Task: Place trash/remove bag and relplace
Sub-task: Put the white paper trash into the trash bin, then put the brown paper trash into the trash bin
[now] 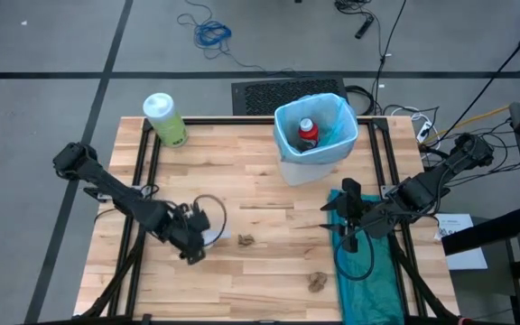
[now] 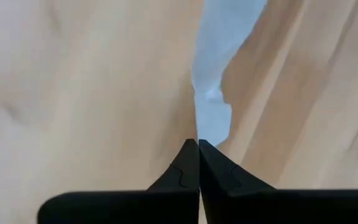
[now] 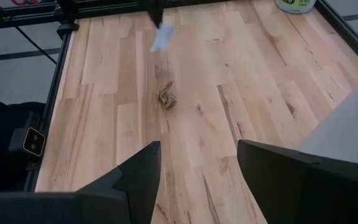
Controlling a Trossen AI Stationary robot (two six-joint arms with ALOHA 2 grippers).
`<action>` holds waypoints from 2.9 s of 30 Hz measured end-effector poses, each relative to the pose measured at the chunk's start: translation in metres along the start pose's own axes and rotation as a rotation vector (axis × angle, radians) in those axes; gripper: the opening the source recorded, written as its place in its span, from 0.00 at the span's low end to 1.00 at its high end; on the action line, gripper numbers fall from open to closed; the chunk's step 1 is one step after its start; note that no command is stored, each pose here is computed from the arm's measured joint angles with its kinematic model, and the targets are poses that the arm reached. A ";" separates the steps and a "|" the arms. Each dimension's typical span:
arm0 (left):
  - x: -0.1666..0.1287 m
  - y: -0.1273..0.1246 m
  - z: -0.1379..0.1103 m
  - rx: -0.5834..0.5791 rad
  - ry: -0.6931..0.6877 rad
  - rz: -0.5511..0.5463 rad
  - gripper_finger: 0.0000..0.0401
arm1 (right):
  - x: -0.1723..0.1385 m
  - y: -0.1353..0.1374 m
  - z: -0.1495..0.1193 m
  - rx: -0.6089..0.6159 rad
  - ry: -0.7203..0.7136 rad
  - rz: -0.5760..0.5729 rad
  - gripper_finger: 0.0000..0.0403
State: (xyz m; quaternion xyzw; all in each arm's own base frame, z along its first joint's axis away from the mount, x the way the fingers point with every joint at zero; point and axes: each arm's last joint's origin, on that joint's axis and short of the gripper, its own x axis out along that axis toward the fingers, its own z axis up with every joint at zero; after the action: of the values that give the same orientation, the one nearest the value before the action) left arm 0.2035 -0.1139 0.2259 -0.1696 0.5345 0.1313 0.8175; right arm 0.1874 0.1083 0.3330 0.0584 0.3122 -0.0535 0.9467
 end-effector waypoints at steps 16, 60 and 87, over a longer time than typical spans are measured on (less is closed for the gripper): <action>-0.091 0.058 0.171 0.275 -0.787 -0.004 0.00 | 0.001 -0.003 0.002 0.005 -0.021 -0.042 0.51; -0.058 0.011 0.199 0.694 -0.317 -0.175 0.00 | 0.034 0.026 -0.018 -0.048 0.197 0.055 0.51; 0.027 0.054 0.063 0.317 -0.928 -0.326 0.00 | 0.124 0.092 -0.091 0.096 0.617 0.107 0.51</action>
State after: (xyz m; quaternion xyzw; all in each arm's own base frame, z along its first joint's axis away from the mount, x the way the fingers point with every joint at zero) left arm 0.2446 -0.0375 0.2172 -0.0488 0.0956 -0.0189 0.9940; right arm 0.2460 0.2038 0.1932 0.1331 0.5783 0.0021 0.8049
